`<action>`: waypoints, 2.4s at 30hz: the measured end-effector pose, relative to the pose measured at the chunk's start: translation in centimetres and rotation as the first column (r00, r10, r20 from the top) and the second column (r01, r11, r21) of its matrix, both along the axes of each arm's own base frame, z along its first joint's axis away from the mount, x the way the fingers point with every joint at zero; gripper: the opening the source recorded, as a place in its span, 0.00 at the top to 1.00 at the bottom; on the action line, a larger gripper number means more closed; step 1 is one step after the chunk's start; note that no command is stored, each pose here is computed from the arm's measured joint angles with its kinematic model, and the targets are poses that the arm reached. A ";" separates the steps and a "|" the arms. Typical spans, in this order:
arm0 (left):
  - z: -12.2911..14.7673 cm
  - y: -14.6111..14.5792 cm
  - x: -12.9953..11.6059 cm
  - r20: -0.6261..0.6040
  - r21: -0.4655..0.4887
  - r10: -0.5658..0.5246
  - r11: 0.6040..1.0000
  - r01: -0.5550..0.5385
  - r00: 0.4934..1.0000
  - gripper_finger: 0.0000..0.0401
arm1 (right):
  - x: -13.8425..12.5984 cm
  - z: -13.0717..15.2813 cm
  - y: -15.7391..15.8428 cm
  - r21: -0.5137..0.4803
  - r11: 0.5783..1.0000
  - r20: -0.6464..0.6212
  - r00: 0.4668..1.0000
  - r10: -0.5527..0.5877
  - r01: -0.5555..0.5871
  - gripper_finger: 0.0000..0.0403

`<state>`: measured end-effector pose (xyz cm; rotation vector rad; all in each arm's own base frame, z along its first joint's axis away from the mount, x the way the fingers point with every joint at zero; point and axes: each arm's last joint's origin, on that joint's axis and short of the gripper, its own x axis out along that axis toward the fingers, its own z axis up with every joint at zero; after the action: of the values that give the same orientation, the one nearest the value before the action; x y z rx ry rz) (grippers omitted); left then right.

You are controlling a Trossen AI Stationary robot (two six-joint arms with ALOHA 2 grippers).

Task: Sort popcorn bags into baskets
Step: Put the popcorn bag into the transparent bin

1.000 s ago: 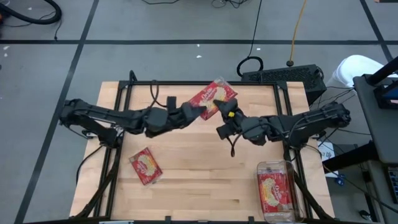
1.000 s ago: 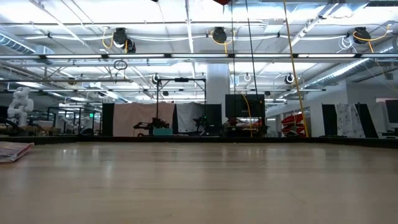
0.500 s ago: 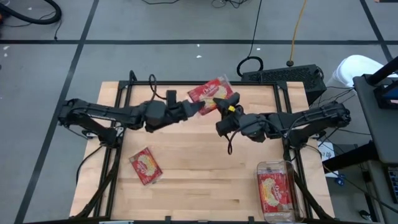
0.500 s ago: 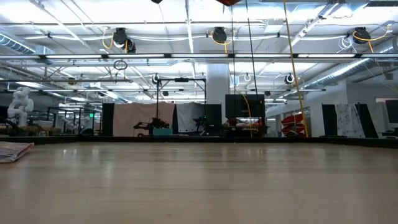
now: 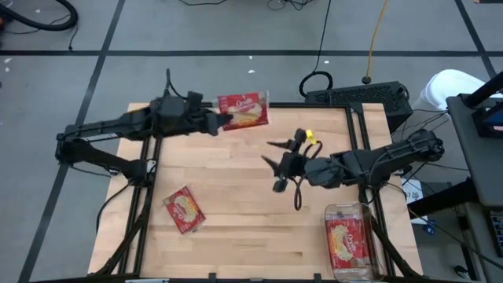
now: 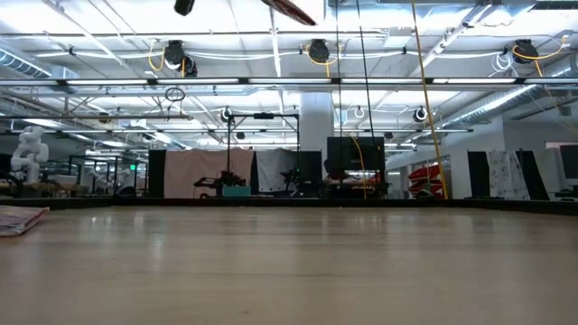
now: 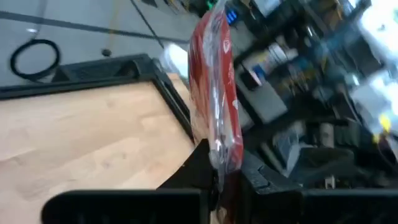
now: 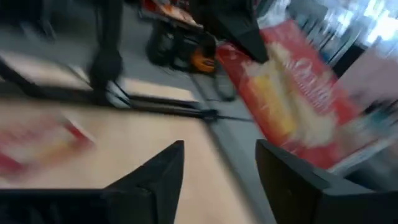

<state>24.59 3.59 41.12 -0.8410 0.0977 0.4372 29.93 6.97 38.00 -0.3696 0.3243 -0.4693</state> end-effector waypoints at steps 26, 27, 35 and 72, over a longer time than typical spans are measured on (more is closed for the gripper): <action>-5.9 -4.9 2.0 -0.208 -0.248 -0.905 0.416 0.875 0.371 0.93 | 0.3 -1.1 -1.0 0.991 0.077 0.106 0.994 0.031 -0.108 0.49; -6.1 -5.2 2.2 -0.206 -0.253 -0.913 0.398 0.882 0.353 0.93 | 0.2 -1.2 -1.1 0.992 0.087 0.092 0.995 0.038 -0.095 0.49; -7.2 -7.2 5.0 -0.165 -0.194 -0.941 0.326 0.925 0.296 0.93 | 0.7 -2.4 -0.4 0.998 0.049 0.032 0.978 0.205 -0.043 0.49; -7.8 -5.2 7.3 -0.151 -0.171 -0.874 0.483 0.859 0.461 0.92 | 3.0 -4.4 -0.5 0.963 0.223 0.049 0.910 0.412 -0.153 0.96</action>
<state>31.90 -1.60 33.33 -0.6968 0.7384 -0.4823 32.89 6.46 33.57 0.7703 0.6912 0.2265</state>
